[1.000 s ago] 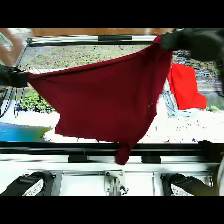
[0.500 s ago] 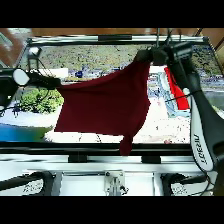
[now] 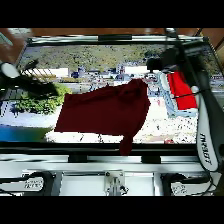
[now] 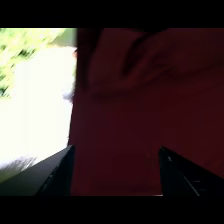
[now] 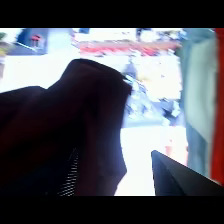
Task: Fold the shirts.
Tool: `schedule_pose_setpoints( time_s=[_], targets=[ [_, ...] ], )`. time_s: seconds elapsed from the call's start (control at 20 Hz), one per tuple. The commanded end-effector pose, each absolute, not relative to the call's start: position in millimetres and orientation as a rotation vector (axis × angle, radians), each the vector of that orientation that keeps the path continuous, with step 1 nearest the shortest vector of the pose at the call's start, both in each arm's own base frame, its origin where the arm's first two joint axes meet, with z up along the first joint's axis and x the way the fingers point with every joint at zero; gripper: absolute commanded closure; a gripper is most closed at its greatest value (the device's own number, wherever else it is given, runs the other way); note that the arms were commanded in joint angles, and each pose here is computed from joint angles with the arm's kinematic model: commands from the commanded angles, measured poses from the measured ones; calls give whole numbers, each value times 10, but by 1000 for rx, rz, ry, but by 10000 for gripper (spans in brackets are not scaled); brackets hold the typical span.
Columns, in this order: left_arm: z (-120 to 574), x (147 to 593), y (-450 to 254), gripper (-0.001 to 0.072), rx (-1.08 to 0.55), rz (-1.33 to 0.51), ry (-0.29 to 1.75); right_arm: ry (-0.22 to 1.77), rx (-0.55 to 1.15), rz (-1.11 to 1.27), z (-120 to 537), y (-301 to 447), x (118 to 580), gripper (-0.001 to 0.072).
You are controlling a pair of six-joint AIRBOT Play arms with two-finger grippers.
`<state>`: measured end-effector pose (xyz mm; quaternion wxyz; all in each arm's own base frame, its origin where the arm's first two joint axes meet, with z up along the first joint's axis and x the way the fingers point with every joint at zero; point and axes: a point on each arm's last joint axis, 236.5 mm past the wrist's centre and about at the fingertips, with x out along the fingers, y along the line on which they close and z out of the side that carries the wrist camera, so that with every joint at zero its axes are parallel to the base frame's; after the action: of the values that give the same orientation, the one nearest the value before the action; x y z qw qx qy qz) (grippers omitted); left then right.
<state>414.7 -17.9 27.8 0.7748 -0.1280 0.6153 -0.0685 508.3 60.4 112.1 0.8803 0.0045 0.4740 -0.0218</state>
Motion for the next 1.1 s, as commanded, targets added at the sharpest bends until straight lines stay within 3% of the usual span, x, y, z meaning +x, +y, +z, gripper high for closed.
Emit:
schedule_pose_setpoints(
  time_s=[0.0, 0.05, 0.1, 0.25, 0.5, 1.05],
  targets=[
    [156, 3406, 186, 102, -386, -190, 1538, 1231, -3, -228, 974, -228, 4348, 189],
    [-11, 3229, 234, 102, -457, -173, 1573, 1251, 60, -213, 886, -255, 4215, 265],
    [-188, 3100, 247, 102, -540, -162, 1587, 1257, 120, -186, 804, -221, 4114, 284],
    [-518, 3026, 171, 102, -681, -174, 1543, 1286, 246, -66, 562, 52, 3832, 283],
    [-786, 3024, 90, 103, -644, -192, 1543, 1325, 311, 47, 439, 349, 3709, 267],
    [-1097, 3081, -255, 110, -586, -233, 1611, 1332, 303, 50, 434, 346, 3692, 267]
  ],
)
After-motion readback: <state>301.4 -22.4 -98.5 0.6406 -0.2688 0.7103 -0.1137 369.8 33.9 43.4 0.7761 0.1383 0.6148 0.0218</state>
